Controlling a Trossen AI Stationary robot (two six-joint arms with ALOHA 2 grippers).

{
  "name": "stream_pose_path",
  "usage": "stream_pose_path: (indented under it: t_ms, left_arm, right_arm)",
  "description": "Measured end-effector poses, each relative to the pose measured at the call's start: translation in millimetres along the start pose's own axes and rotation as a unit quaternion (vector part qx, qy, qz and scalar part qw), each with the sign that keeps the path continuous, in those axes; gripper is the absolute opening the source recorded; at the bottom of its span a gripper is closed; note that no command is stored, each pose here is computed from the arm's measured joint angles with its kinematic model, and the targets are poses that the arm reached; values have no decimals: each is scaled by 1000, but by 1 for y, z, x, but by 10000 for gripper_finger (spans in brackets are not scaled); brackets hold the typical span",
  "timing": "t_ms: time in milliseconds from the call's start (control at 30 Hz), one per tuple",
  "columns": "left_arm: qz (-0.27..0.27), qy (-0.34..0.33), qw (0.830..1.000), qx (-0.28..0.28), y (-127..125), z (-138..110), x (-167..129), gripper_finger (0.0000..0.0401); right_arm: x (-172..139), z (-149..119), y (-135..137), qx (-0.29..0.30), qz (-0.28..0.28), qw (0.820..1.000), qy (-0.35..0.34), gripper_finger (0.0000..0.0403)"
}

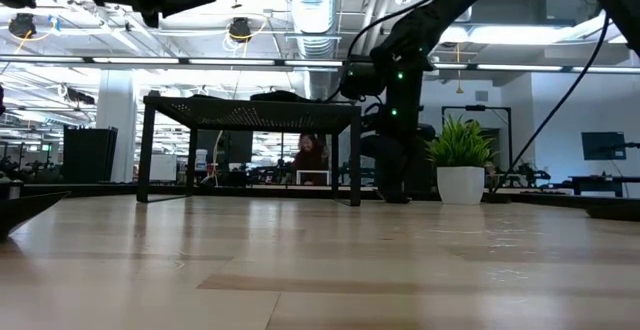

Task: Pick & Place Mini shaped plates
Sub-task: Put the black drop shaped plate on the shelf

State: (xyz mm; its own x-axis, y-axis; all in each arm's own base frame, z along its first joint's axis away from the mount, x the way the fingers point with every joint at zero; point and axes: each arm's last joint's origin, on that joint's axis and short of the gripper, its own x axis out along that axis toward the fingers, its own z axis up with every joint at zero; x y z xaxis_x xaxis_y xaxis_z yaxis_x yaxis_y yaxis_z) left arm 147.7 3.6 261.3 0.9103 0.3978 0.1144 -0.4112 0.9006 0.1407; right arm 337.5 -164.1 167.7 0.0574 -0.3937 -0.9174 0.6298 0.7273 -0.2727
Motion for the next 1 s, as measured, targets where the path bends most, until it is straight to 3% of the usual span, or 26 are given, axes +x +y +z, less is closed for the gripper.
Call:
stream_pose_path:
  t_ms: [267,733,1000]
  left_arm:
    - [0,-1,1000,0,0,0,1,7]
    - [1,-6,1000,-3,0,1,1,7]
    - [2,-9,1000,-5,0,2,1,12]
  right_arm:
    - [0,-2,6,20,52,998,16,117]
    - [22,-5,-13,34,13,999,-15,115]
    - [22,-3,-9,32,51,998,-18,111]
